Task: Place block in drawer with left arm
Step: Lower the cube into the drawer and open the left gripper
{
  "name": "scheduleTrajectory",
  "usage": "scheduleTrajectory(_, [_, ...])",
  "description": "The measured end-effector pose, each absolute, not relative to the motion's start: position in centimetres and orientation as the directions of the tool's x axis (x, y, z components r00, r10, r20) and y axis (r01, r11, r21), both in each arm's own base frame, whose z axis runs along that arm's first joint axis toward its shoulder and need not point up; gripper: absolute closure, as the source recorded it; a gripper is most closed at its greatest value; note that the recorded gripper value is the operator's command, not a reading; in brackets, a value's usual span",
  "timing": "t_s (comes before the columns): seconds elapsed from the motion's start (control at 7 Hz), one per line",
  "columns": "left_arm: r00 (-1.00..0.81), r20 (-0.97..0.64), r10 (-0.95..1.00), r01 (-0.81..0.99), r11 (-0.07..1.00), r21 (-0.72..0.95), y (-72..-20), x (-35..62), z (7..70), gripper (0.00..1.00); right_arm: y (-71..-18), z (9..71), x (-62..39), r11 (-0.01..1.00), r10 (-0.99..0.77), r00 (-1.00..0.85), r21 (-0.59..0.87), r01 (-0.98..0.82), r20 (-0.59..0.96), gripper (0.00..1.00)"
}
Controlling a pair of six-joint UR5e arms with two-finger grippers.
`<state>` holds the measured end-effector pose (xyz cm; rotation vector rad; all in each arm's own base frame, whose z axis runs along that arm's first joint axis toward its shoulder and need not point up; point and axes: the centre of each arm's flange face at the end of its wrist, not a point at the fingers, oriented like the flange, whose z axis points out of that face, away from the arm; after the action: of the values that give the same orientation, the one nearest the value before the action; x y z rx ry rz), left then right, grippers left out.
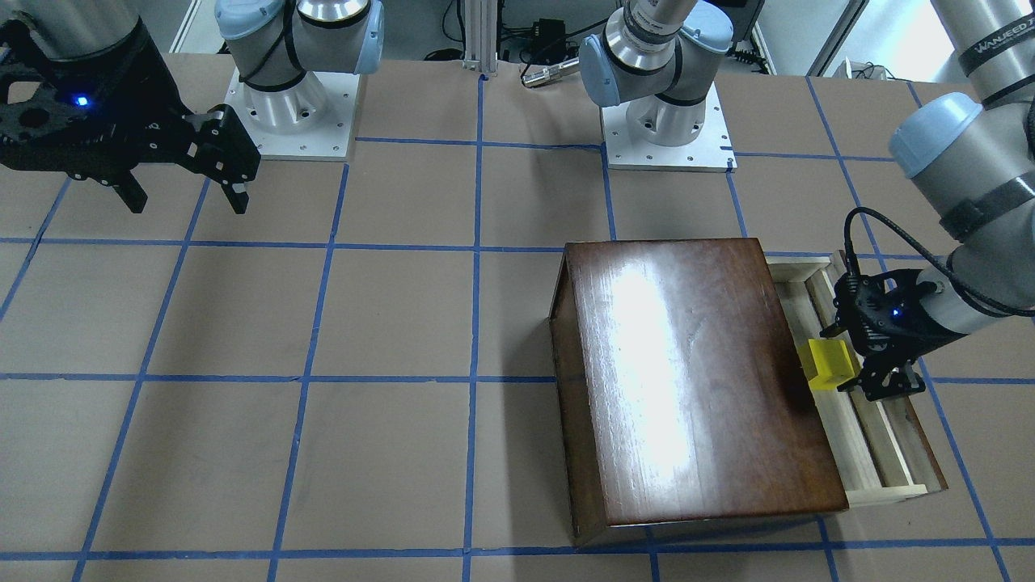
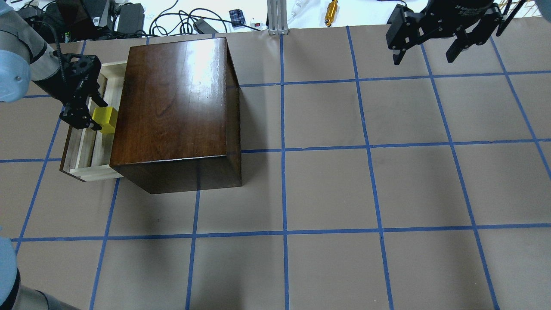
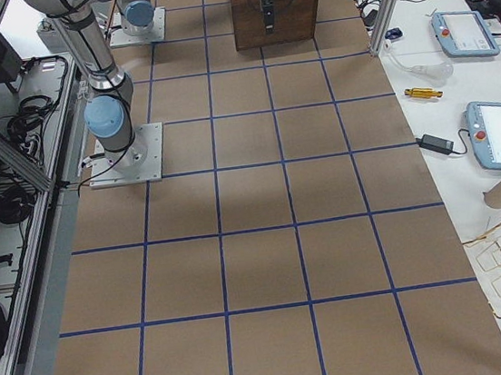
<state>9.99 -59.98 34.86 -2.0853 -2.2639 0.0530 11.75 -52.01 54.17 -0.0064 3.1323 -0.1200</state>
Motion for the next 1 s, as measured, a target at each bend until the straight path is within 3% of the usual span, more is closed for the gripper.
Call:
scheduleTrajectory(0.29, [-0.215, -0.021, 0.976, 0.975, 0.214, -0.053, -59.9, 9.5, 39.3, 0.23, -52.0, 54.2, 11.7, 0.997, -0.004, -1.0, -0.077, -0.003, -0.007, 0.0])
scheduleTrajectory(1.0, [-0.67, -0.031, 0.742, 0.74, 0.664, -0.108, -57.0, -3.0, 47.4, 0.03, -52.0, 54.2, 11.8, 0.997, -0.004, -1.0, -0.077, -0.003, -0.008, 0.0])
